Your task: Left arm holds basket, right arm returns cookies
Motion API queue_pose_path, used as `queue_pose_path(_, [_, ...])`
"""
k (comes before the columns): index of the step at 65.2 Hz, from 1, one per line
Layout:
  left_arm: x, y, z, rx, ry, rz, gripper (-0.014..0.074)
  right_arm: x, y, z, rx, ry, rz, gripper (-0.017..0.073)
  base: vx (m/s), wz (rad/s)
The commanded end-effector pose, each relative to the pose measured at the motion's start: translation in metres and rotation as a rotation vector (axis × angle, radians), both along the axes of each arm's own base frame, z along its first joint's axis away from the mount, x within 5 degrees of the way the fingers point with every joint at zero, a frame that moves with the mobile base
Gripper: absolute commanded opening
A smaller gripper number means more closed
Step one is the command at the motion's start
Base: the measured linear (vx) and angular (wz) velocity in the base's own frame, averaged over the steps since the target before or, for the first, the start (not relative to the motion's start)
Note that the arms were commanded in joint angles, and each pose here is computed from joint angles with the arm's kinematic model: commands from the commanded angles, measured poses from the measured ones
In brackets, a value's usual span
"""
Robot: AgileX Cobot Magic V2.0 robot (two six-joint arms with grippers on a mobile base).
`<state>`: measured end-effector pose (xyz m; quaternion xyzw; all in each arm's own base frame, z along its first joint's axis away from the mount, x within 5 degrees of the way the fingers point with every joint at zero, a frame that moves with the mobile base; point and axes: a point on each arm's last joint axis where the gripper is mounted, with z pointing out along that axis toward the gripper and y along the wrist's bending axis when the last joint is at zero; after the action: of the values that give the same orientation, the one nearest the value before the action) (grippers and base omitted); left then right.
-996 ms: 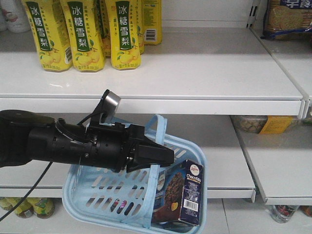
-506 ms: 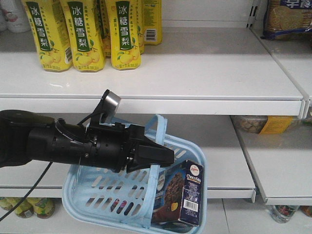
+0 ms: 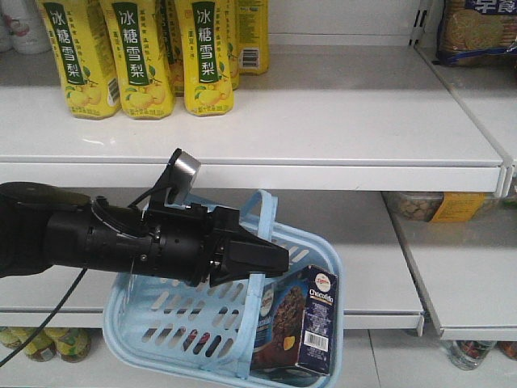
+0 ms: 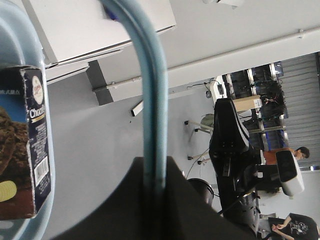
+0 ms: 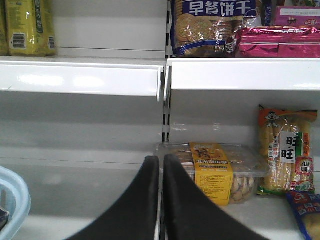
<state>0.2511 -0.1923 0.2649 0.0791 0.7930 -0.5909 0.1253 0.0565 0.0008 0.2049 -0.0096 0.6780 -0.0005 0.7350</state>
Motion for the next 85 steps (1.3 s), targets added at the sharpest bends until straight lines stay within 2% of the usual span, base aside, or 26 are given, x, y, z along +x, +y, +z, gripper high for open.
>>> queue_pose_path(1, [0.006,0.001,0.037,-0.167,-0.043,0.094,-0.0006,-0.004,0.001,0.025,-0.009,-0.123,0.008,-0.001,0.0,0.0])
queue_pose_path(12, [0.006,0.001,0.037,-0.167,-0.043,0.094,-0.0006,0.001,0.0,0.055,0.019,-0.099,0.006,-0.001,0.0,0.0])
queue_pose_path(34, [0.006,0.001,0.037,-0.167,-0.043,0.094,-0.0006,0.044,0.0,0.093,0.065,0.132,-0.01,-0.001,0.0,0.0])
queue_pose_path(54, [0.006,0.001,0.037,-0.167,-0.043,0.094,-0.0006,0.062,0.0,0.087,0.058,0.209,-0.011,-0.001,0.0,0.0])
queue_pose_path(85, [0.006,0.001,0.037,-0.167,-0.043,0.094,-0.0006,0.063,0.0,0.084,0.055,0.237,-0.014,0.0005,0.0,0.0])
